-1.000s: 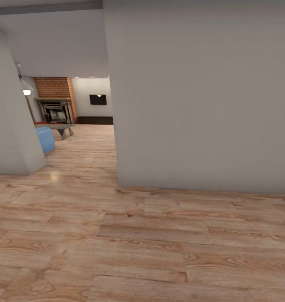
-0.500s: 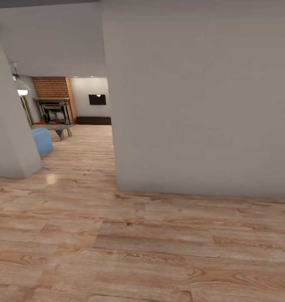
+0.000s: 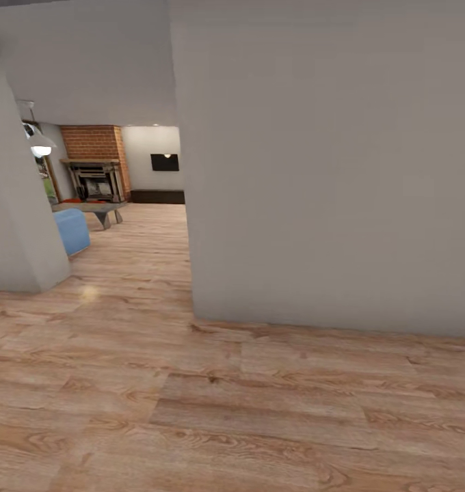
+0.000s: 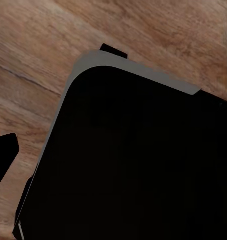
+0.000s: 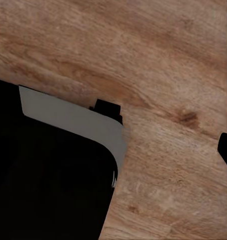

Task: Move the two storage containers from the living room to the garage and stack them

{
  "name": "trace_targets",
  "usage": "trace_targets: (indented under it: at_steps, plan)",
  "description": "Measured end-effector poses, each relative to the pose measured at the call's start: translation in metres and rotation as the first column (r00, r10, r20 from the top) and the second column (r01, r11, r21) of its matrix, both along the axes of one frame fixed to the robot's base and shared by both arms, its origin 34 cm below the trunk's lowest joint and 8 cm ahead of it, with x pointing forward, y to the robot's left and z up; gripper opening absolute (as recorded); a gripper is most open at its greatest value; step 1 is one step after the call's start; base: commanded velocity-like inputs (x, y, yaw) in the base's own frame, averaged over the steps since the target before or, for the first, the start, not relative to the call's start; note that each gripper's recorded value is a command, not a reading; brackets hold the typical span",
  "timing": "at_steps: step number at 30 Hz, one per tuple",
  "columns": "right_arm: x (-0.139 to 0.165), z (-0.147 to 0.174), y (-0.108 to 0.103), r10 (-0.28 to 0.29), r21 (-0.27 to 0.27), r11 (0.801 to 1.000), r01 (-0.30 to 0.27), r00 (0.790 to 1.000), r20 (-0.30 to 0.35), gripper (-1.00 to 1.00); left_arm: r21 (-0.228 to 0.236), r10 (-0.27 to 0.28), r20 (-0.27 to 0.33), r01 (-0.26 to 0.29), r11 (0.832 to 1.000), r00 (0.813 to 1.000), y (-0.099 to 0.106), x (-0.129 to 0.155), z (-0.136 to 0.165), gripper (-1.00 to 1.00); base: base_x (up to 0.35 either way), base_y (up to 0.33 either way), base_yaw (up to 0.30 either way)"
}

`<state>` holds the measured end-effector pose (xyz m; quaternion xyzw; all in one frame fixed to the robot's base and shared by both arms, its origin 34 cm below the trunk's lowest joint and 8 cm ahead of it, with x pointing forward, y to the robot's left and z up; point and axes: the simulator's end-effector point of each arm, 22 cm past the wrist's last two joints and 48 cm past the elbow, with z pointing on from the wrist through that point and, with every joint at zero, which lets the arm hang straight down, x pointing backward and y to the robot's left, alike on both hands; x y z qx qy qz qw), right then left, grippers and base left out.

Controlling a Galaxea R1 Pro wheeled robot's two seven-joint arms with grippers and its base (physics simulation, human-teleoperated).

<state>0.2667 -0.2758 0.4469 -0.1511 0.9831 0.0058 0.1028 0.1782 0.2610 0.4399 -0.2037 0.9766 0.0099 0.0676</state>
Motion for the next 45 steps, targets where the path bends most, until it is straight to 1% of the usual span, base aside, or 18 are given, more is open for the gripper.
trace_targets:
  at_steps: [10,45]
  plan:
    - [0.0007,0.0001,0.0000,-0.015,0.002,1.000,0.015,1.000,0.003,1.00,0.000,0.001,0.001,-0.001,1.000,1.000,0.0001,0.0003,0.0000,1.00,0.320,0.000,0.269]
    - [0.0008,0.0001,-0.0001,-0.017,0.001,1.000,0.017,1.000,0.003,1.00,0.000,0.001,0.001,-0.001,1.000,1.000,0.0001,0.0001,0.0000,1.00,0.320,0.000,0.280]
